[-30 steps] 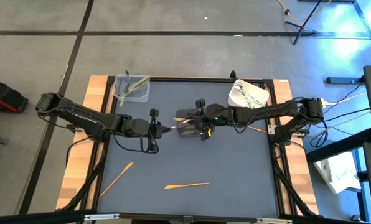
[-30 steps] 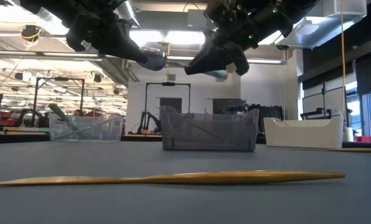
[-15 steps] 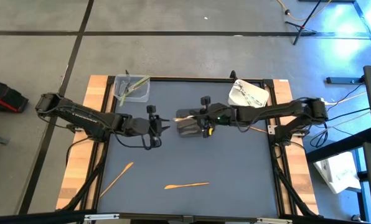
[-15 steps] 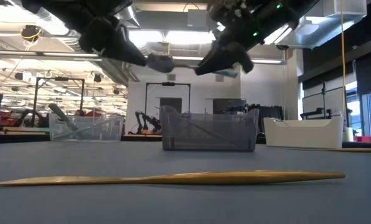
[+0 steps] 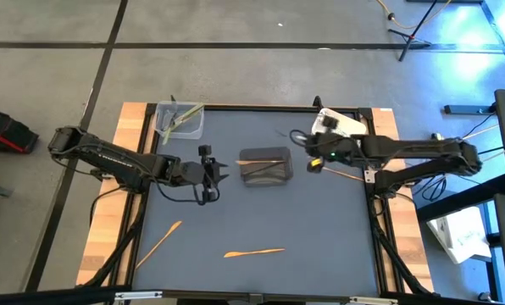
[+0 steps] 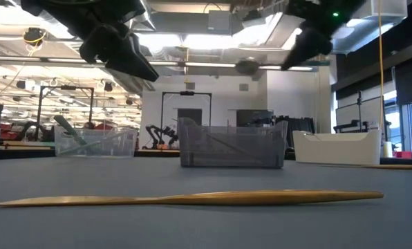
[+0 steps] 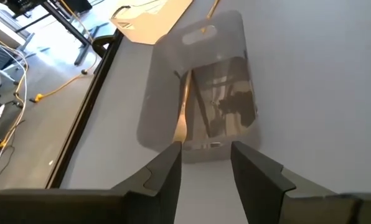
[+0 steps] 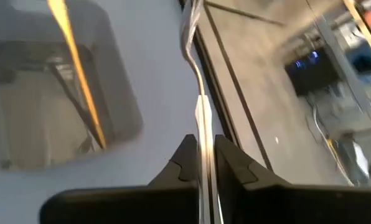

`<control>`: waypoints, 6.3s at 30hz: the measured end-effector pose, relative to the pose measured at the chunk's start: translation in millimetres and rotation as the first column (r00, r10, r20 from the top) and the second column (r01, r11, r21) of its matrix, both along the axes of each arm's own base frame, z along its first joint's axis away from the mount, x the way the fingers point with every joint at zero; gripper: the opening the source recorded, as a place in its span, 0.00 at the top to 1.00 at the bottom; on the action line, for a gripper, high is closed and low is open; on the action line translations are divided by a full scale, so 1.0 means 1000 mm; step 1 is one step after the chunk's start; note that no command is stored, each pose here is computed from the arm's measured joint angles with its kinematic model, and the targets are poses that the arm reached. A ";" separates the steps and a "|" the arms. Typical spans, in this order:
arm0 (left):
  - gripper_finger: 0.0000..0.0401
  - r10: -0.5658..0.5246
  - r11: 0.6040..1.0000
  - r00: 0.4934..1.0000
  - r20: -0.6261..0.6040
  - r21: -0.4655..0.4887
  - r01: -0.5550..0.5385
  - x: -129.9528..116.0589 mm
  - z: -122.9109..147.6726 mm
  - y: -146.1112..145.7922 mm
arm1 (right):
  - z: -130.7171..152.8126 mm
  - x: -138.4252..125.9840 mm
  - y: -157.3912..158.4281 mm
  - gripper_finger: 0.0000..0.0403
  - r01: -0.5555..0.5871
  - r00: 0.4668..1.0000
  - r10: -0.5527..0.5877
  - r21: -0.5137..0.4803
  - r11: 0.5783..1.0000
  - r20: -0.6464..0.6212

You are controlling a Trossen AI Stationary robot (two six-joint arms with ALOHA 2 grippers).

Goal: Sort silverware by color (type)
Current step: Put the green spoon into the white bin, then put the gold knife into the black bin

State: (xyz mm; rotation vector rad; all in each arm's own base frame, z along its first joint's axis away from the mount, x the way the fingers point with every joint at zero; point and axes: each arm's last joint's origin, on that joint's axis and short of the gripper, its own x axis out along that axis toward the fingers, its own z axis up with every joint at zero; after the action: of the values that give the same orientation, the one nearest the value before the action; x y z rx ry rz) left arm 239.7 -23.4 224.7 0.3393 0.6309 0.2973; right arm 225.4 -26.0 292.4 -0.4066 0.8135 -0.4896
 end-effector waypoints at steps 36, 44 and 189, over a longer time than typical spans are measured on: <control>0.66 -0.001 1.000 1.000 0.001 0.003 0.001 0.000 0.000 0.000 | -0.071 -0.079 -0.103 0.97 0.570 0.804 -0.498 0.181 0.802 -0.326; 0.66 0.002 1.000 1.000 0.003 -0.001 -0.002 0.000 0.000 0.000 | -0.083 -0.073 -0.109 0.92 0.616 0.762 -0.537 0.149 0.773 -0.361; 0.67 -0.078 0.965 0.995 0.068 -0.244 0.092 -0.004 0.000 -0.034 | -0.070 0.121 -0.007 0.98 -0.104 0.959 0.216 0.485 0.868 -0.181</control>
State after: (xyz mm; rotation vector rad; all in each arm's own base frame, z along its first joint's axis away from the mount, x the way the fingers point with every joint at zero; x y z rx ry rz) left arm 235.4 -57.1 224.4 0.1172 0.5874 0.1429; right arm 346.9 -33.4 222.7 -0.0729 1.0810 -0.0741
